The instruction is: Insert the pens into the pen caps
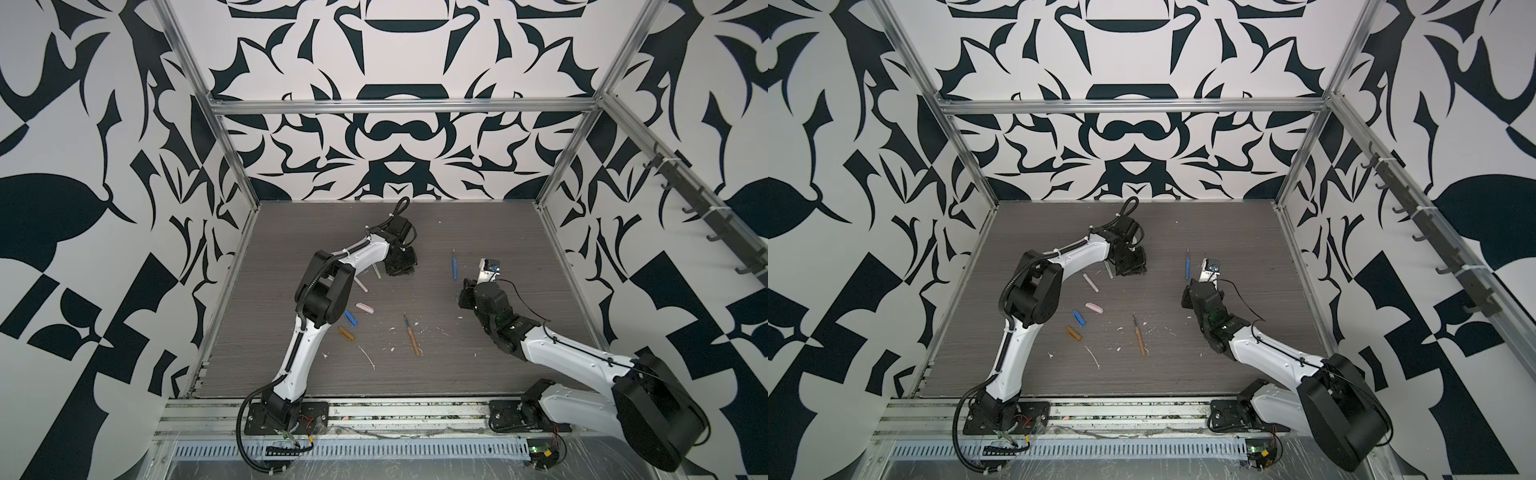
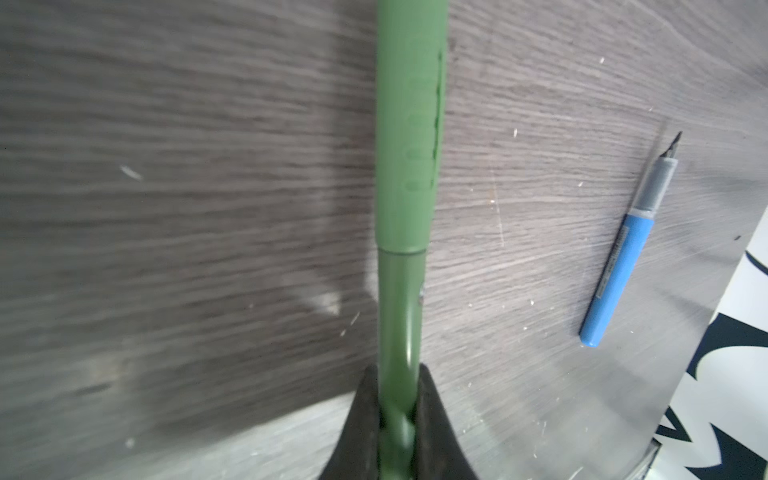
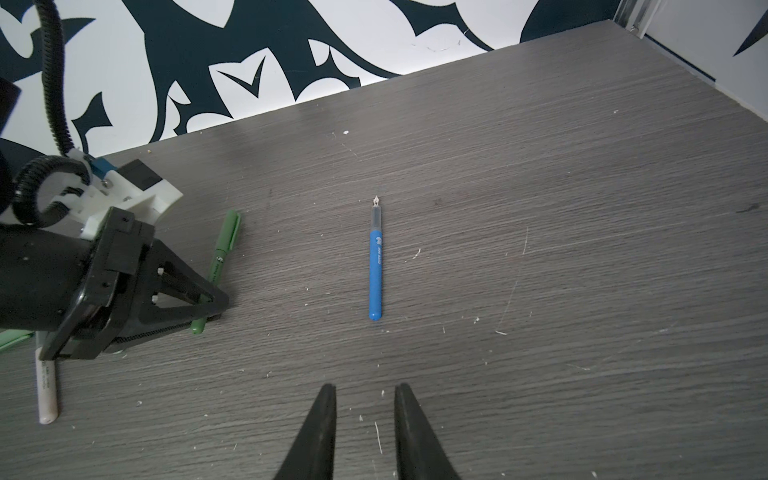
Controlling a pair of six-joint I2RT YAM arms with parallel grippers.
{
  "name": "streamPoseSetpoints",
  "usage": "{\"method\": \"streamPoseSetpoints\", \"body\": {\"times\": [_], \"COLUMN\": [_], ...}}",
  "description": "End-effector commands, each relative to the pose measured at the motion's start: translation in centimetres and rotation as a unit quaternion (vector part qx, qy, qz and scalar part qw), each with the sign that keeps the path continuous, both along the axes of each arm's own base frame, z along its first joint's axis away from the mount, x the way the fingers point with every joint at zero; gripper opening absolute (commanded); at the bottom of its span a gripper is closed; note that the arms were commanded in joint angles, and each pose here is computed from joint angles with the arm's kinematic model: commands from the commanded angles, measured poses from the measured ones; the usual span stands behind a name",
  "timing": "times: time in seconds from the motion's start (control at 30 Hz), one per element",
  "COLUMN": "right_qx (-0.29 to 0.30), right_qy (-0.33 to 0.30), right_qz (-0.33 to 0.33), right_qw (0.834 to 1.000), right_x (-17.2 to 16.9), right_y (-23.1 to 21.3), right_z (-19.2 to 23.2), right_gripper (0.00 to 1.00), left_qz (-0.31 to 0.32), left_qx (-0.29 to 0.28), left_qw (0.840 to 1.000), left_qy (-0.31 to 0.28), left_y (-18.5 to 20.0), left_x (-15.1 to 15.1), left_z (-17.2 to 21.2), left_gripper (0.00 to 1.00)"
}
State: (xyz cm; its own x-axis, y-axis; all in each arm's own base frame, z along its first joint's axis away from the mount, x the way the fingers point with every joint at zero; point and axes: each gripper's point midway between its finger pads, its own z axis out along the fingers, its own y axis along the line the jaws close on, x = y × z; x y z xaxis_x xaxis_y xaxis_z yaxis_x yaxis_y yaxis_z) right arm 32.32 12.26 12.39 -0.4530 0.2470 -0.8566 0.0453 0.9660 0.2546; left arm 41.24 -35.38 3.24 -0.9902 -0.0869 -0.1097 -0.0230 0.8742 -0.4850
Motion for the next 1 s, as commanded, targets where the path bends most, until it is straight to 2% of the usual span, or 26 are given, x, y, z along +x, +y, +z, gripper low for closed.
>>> {"method": "streamPoseSetpoints", "body": {"times": [0.0, 0.2, 0.37, 0.57, 0.77, 0.97], "right_qx": [0.018, 0.019, 0.020, 0.021, 0.025, 0.027], "right_qy": [-0.020, -0.016, -0.016, -0.017, -0.013, 0.001], "right_qz": [0.001, 0.007, 0.013, 0.015, 0.021, 0.039], "right_qw": [1.000, 1.000, 1.000, 1.000, 0.999, 0.999], "right_x": [0.7, 0.8, 0.7, 0.7, 0.7, 0.9], "right_y": [0.6, 0.9, 1.1, 1.1, 1.4, 2.4], "right_z": [1.6, 1.5, 1.5, 1.7, 1.7, 1.1], "right_gripper": [0.28, 0.28, 0.28, 0.27, 0.27, 0.23], "left_qz": [-0.016, -0.019, -0.030, -0.059, -0.053, 0.007], "left_qx": [0.015, 0.007, 0.003, 0.001, 0.014, 0.018], "left_qw": [1.000, 1.000, 1.000, 0.996, 0.984, 0.975], "left_qy": [0.019, 0.010, -0.007, -0.069, -0.167, -0.222], "left_y": [0.8, 0.7, 0.7, 1.8, 5.4, 11.3], "left_x": [-1.0, -0.8, -0.6, -1.2, -3.1, -6.3], "left_z": [-0.4, 0.9, 2.6, 8.0, 14.5, 16.3], "left_gripper": [0.18, 0.25, 0.26, 0.31, 0.36, 0.35]}}
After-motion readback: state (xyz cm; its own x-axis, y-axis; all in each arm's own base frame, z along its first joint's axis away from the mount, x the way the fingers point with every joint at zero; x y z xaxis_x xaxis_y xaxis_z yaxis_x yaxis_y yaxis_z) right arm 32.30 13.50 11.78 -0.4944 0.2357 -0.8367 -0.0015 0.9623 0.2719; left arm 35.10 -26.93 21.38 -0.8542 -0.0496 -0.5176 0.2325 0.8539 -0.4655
